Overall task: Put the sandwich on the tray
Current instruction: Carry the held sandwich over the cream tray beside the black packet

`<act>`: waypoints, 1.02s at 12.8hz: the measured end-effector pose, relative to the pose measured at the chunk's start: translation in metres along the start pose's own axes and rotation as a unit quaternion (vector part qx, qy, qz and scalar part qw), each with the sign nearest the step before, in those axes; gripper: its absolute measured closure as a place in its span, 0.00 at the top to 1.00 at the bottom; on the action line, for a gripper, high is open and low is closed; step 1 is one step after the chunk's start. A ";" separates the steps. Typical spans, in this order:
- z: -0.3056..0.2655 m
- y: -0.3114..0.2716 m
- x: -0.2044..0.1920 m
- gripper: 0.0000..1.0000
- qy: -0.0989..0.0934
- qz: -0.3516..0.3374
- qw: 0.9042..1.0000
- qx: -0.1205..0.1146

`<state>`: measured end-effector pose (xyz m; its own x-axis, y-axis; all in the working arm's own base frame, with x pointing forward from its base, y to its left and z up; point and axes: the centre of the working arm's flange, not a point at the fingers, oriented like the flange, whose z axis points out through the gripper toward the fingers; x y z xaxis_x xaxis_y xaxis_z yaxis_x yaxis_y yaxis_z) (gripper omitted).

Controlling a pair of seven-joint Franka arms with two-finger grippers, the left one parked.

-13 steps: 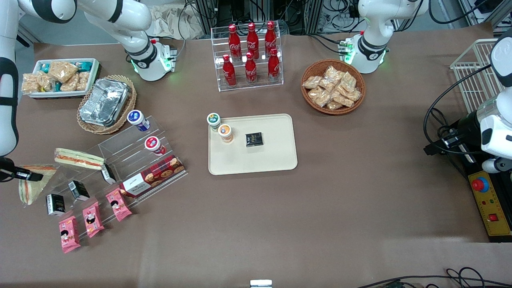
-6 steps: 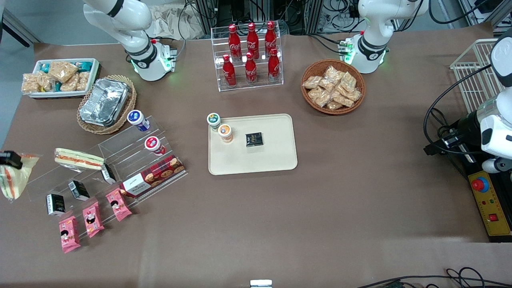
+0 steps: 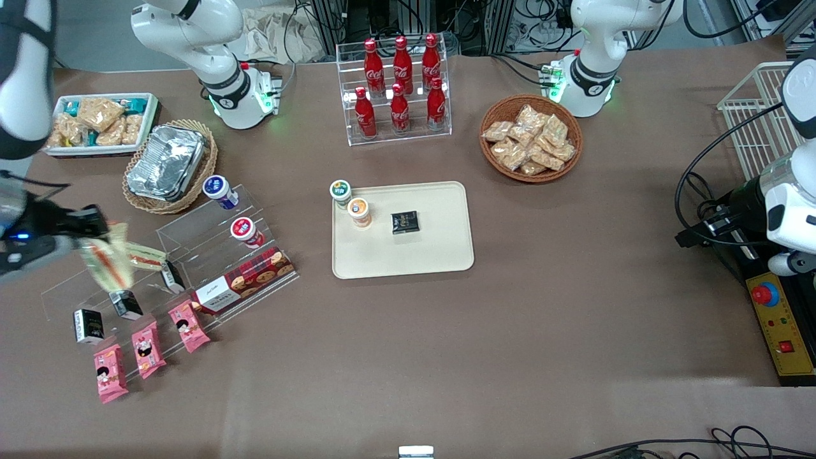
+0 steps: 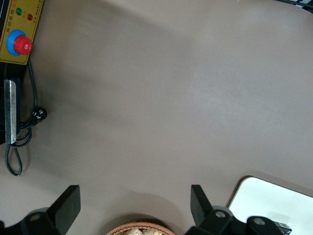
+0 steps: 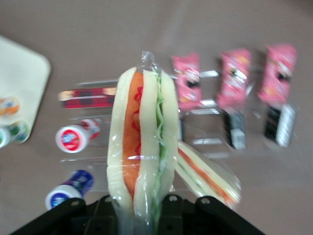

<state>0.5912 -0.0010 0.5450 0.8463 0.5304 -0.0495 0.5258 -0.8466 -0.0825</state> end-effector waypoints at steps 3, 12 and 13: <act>0.005 -0.111 0.054 0.19 -0.007 -0.113 0.994 -0.004; 0.128 -0.344 0.147 0.19 -0.015 -0.353 0.935 -0.039; 0.154 -0.357 0.157 0.19 -0.014 -0.379 0.924 -0.045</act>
<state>0.5232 0.3918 0.4132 0.2298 0.9725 -0.0368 0.9728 -0.2307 -0.0206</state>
